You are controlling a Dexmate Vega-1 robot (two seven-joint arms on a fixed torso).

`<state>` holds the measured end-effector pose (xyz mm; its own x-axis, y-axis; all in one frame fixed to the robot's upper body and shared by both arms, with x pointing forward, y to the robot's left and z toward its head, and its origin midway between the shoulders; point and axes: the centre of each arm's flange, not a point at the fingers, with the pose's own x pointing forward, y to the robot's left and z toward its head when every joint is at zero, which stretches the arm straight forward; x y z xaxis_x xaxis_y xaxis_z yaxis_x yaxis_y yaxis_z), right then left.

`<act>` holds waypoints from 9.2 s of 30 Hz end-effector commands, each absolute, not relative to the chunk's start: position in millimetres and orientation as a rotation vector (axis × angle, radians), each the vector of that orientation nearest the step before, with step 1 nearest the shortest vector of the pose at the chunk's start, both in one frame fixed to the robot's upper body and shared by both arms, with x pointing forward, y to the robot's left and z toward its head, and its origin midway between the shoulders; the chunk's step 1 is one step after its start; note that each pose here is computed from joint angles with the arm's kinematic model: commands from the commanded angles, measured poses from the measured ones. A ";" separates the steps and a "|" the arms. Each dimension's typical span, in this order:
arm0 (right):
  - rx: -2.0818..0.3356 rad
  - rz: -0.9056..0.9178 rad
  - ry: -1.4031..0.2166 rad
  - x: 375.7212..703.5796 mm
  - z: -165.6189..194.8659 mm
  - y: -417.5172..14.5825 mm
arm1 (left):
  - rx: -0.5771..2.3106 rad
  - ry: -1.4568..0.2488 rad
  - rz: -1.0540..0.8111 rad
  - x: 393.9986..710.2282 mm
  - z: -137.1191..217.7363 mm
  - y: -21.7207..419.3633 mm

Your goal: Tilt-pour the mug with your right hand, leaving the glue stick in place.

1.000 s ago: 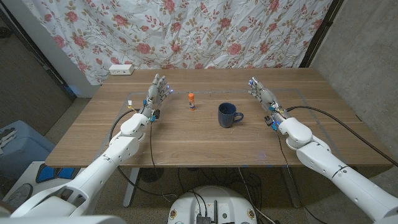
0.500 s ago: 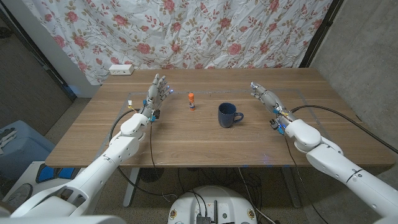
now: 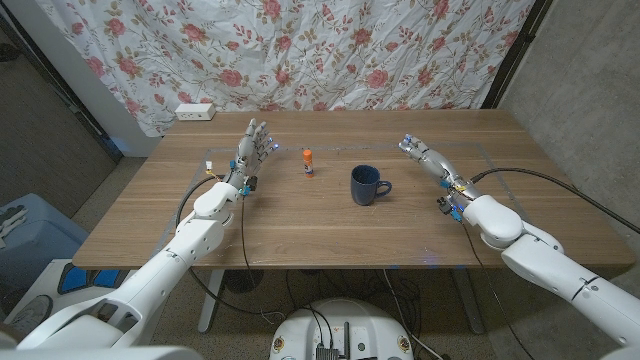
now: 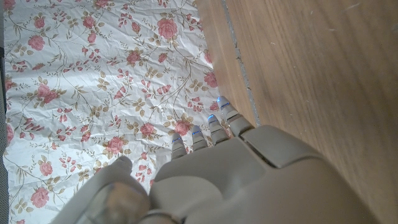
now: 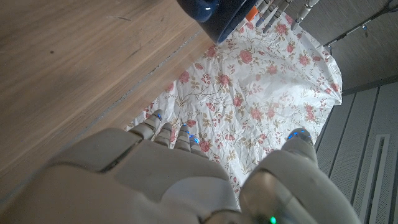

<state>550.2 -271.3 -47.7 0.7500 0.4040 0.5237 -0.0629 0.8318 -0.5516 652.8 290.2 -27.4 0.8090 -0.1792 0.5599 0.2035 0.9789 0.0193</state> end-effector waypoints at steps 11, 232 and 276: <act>-0.695 0.245 -0.691 540.2 -59.5 -258.6 | -0.042 -0.594 -0.207 652.8 -27.6 290.2; -0.670 0.164 -0.843 571.2 -73.2 -207.2 | -0.041 -0.593 -0.207 652.5 -27.3 290.4; -1.030 0.138 -0.737 545.6 -11.7 -248.6 | -0.042 -0.593 -0.207 652.4 -27.4 290.4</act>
